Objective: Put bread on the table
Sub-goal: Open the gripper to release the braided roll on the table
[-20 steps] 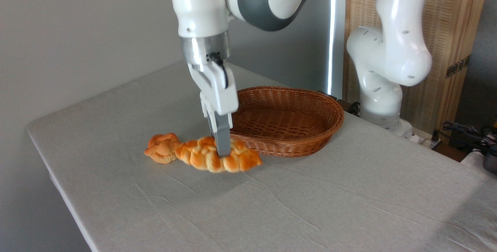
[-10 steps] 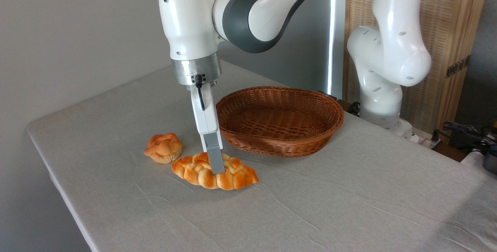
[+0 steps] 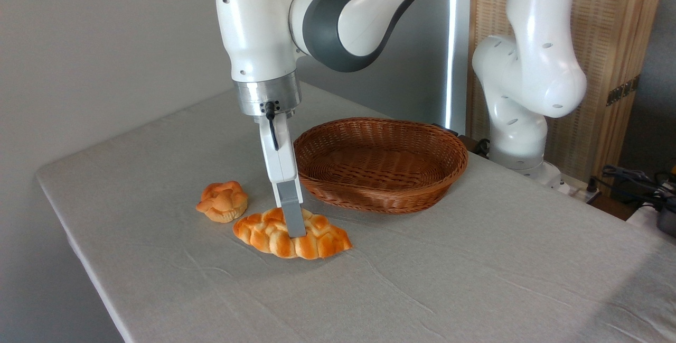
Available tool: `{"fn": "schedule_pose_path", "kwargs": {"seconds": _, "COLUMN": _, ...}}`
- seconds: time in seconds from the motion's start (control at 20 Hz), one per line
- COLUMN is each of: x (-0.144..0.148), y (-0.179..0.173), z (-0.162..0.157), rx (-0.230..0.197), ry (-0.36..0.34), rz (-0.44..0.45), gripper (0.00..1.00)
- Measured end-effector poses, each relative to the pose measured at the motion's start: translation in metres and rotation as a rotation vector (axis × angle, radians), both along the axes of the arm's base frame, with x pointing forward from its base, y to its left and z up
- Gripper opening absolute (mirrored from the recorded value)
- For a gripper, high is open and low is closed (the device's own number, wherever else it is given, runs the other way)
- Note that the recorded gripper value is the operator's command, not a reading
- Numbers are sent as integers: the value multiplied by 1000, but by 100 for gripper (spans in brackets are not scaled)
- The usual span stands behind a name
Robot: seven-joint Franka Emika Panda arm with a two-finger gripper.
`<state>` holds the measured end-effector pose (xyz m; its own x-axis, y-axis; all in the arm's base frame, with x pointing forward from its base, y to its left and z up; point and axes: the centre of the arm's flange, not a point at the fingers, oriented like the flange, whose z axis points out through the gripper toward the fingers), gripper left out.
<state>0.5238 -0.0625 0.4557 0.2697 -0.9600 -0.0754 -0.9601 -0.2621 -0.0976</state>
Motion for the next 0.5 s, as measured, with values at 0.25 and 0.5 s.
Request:
{"fn": "schedule_pose_path", "kwargs": {"seconds": 0.25, "x": 0, "y": 0, "z": 1, "rx": 0, "ry": -2, "rz": 0, "gripper": 100}}
{"fn": "schedule_pose_path", "kwargs": {"seconds": 0.5, "x": 0, "y": 0, "z": 2, "rx": -1, "ry": -4, "rz": 1, "gripper": 100}}
